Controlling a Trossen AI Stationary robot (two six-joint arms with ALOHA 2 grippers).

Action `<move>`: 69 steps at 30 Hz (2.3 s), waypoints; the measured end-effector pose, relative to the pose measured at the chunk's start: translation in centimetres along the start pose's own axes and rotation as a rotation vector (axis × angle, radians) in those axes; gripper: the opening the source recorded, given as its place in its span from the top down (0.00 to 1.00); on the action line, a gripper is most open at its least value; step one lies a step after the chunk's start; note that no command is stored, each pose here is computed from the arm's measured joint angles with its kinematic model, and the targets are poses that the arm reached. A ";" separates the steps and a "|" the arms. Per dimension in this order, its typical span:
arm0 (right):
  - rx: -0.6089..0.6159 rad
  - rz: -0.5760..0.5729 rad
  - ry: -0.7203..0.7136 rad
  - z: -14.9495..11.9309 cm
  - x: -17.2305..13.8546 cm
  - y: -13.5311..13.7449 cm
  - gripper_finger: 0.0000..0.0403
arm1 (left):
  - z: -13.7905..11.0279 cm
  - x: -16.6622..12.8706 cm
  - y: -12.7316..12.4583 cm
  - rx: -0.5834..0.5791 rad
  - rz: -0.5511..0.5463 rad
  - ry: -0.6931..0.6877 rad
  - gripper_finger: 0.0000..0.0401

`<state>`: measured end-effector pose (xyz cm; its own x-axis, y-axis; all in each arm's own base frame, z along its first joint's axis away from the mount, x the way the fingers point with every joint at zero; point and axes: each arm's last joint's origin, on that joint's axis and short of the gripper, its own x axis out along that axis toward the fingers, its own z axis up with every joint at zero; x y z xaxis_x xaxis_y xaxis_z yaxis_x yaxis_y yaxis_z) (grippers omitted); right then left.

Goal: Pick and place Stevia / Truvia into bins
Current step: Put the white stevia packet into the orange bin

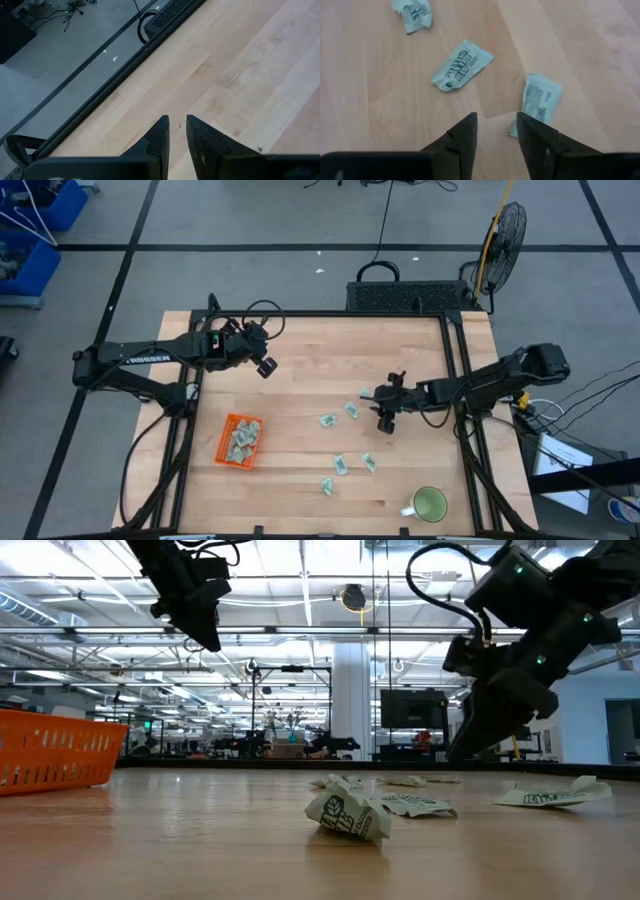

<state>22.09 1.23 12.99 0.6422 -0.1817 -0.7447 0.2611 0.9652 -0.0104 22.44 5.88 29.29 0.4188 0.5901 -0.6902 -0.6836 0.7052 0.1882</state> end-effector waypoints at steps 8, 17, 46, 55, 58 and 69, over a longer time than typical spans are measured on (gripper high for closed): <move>-0.069 -0.121 0.066 -1.2 1.9 -0.1 0.67 | 0.0 0.0 0.0 -0.001 0.001 0.001 0.82; -0.063 -0.123 0.060 -1.2 2.4 -0.1 0.80 | 0.0 0.0 0.0 0.000 0.001 0.002 0.82; -0.012 0.293 -0.664 7.3 0.1 3.3 1.00 | 0.3 0.0 0.0 0.038 0.026 -0.036 0.82; -0.253 0.302 -0.833 15.6 3.0 9.9 1.00 | 1.1 0.0 -0.2 0.015 0.010 -0.105 0.82; -0.273 0.292 -0.841 17.5 5.8 11.5 1.00 | 1.1 0.0 -0.1 0.036 0.011 -0.108 0.82; -0.284 0.276 -0.805 19.0 15.5 14.9 1.00 | 0.8 0.0 -0.1 0.058 -0.033 -0.062 0.82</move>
<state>49.62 9.22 13.92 0.9946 0.0900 -0.0526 -0.0967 0.9848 -0.1442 22.99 6.11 29.77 0.4777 0.5880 -0.6527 -0.6341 0.7450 0.2071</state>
